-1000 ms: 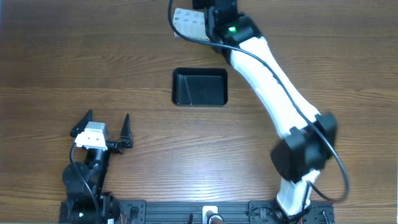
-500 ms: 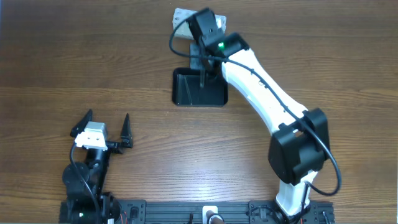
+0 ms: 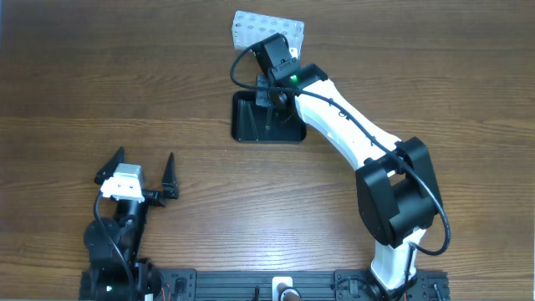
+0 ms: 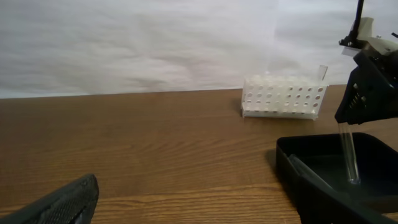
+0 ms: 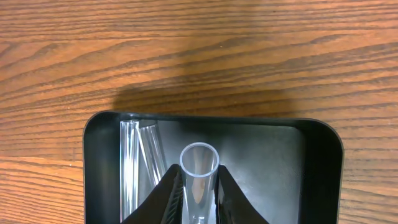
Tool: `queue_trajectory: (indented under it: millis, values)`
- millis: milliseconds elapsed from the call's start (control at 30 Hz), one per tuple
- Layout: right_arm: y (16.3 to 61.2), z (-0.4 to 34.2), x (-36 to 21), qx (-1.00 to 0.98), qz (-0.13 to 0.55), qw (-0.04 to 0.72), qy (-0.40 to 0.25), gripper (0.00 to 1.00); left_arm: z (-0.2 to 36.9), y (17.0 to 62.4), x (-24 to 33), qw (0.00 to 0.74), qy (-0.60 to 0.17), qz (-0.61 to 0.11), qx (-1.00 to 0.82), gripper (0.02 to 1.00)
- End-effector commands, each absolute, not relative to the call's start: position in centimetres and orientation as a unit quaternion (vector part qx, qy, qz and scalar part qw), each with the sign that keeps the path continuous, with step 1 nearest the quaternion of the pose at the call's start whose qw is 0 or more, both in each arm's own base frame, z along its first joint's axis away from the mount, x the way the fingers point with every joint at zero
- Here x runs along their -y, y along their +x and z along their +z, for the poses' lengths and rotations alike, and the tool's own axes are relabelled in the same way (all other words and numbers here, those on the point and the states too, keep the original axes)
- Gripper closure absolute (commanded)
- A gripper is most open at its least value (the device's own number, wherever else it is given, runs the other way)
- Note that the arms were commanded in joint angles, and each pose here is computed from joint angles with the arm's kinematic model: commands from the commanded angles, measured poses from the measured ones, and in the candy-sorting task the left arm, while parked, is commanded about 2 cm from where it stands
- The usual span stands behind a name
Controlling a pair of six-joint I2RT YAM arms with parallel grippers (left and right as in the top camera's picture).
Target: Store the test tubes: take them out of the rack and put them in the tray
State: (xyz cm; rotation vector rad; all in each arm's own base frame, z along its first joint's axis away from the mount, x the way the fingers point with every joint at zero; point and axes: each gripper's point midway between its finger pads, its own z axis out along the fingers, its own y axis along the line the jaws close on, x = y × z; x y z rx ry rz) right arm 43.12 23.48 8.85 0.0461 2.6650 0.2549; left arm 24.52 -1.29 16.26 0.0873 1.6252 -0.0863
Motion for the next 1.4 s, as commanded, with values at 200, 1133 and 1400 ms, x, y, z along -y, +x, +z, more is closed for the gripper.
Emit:
queue_trajectory:
  millis: [200,1133,1400]
  values:
    - [42.9,5.3,-23.3,-0.976,0.079,0.200,0.022,0.809,16.1,24.5,1.6,0.686,0.050,-0.040,-0.725,0.018]
    - [49.9,19.5,-15.1,-0.903,-0.016,0.429,0.019,0.198,16.1,24.5,1.6,0.686,0.050,-0.040,-0.725,0.020]
    - [54.4,16.8,-15.3,-0.884,-0.016,0.466,0.009,0.121,16.1,24.5,1.6,0.686,0.050,-0.040,-0.725,0.018]
